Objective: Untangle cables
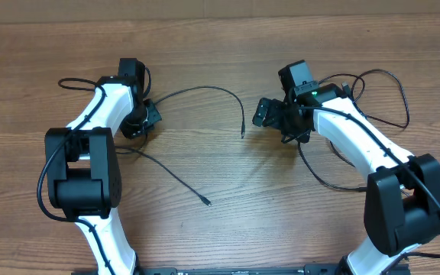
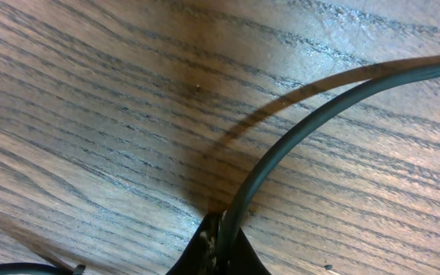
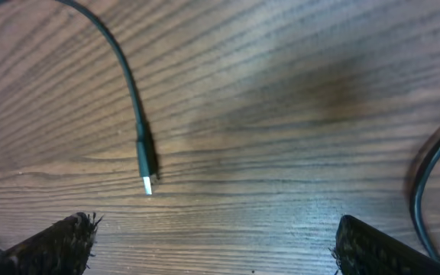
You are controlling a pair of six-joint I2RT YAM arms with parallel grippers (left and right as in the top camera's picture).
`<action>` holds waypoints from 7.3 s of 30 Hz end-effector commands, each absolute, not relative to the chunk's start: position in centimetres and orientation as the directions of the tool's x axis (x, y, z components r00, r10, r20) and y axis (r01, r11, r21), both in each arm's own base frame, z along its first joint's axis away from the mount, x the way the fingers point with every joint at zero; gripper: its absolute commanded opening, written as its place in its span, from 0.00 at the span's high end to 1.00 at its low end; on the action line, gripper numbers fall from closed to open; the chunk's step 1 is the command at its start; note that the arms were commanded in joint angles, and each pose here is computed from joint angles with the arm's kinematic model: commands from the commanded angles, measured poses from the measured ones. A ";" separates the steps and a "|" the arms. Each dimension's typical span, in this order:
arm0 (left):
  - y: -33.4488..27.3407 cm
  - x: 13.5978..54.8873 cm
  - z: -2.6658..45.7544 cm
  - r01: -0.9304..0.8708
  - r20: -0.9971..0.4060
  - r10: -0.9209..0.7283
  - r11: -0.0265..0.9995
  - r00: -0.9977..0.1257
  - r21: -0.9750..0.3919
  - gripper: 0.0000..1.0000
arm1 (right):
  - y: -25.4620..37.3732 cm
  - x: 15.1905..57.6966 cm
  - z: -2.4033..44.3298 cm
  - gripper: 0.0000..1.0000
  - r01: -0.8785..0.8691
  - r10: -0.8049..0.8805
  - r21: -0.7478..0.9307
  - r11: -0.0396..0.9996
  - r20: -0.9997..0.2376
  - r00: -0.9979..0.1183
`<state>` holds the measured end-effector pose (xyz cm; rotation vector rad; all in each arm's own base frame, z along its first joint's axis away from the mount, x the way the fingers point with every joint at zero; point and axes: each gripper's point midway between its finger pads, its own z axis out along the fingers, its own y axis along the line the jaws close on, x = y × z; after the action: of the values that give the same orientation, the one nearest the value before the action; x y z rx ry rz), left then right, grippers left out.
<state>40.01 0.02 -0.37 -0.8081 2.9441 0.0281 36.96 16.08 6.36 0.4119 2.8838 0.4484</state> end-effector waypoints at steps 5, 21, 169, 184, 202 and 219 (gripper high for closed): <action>1.7 36.3 -5.4 -0.519 0.014 -0.525 0.845 -0.851 0.129 0.96 | 16.2 36.5 4.6 0.00 0.301 0.366 0.347 0.888 -0.138 -0.921; -2.5 40.2 9.7 -0.372 -0.207 -0.423 0.895 -0.882 -0.246 0.96 | 16.2 36.6 4.4 0.00 0.299 0.366 0.350 0.888 -0.143 -0.920; -4.1 33.7 0.6 -0.308 -0.096 -0.321 0.942 -0.942 -0.133 0.00 | 21.9 37.5 5.8 0.96 0.232 0.338 0.294 0.927 -0.389 -0.857; -4.0 32.3 -1.2 -0.309 -0.086 -0.321 0.942 -0.943 -0.128 0.00 | 22.2 37.3 5.8 0.96 0.225 0.334 0.307 0.925 -0.372 -0.866; -4.0 32.3 -1.2 -0.309 -0.085 -0.321 0.942 -0.943 -0.128 0.00 | 21.2 40.2 30.9 0.96 -0.208 0.369 0.541 0.815 -0.761 -0.534; -4.0 32.3 -1.2 -0.309 -0.085 -0.321 0.942 -0.943 -0.128 0.00 | -0.5 44.7 31.1 0.96 0.217 0.737 0.710 0.670 -0.602 -0.308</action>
<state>33.83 -4.01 0.46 -0.4814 2.9356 -0.1783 45.26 0.83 32.33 0.6836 1.8005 0.6156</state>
